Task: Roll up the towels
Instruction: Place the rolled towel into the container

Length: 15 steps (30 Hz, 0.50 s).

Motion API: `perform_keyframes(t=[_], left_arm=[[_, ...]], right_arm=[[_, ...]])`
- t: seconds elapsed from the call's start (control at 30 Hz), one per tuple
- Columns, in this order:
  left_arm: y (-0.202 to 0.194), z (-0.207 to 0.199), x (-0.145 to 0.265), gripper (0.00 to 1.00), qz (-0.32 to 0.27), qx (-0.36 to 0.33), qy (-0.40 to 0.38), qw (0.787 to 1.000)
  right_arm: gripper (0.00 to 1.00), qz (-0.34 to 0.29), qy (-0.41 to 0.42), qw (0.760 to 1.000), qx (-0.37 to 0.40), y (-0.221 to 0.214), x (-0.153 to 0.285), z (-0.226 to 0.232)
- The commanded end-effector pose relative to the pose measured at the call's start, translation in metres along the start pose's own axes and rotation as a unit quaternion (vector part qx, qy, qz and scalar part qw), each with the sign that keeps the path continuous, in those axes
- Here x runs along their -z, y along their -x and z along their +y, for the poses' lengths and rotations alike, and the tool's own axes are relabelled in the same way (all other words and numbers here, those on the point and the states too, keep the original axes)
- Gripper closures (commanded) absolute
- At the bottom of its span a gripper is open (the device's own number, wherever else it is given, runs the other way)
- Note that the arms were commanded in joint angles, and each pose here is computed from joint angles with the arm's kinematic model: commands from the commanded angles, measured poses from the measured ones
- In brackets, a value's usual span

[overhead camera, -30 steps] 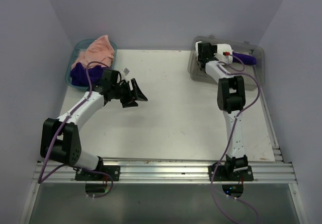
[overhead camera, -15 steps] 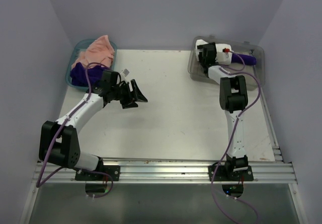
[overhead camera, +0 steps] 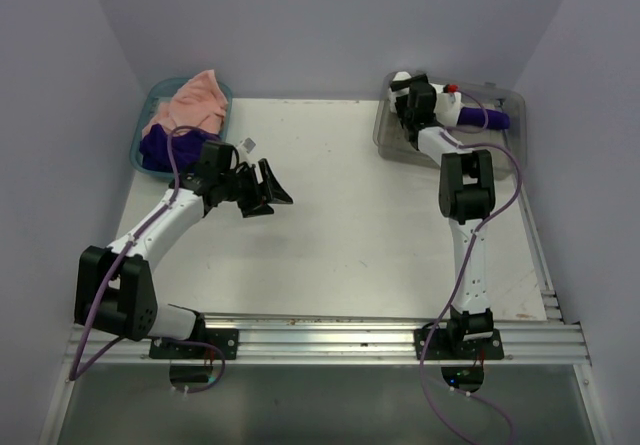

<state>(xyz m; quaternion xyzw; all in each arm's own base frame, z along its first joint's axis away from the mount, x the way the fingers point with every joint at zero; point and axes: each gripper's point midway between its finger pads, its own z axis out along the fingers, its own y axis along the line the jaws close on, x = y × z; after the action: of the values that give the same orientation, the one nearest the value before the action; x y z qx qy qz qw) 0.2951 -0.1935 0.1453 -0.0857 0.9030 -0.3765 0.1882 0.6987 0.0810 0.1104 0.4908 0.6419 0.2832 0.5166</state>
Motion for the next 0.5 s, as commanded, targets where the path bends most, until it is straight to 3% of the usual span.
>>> perform_keyframes(t=[0.0, 0.47], left_arm=[[0.003, -0.015, 0.006, 0.28, -0.012, -0.015, -0.025, 0.999], [-0.001, -0.014, 0.009, 0.28, -0.016, -0.016, -0.028, 0.999]], right_arm=[[0.02, -0.003, 0.047, 0.999, -0.01, 0.017, 0.006, 0.041], [0.01, 0.043, 0.0, 0.999, -0.009, 0.009, 0.016, 0.014]])
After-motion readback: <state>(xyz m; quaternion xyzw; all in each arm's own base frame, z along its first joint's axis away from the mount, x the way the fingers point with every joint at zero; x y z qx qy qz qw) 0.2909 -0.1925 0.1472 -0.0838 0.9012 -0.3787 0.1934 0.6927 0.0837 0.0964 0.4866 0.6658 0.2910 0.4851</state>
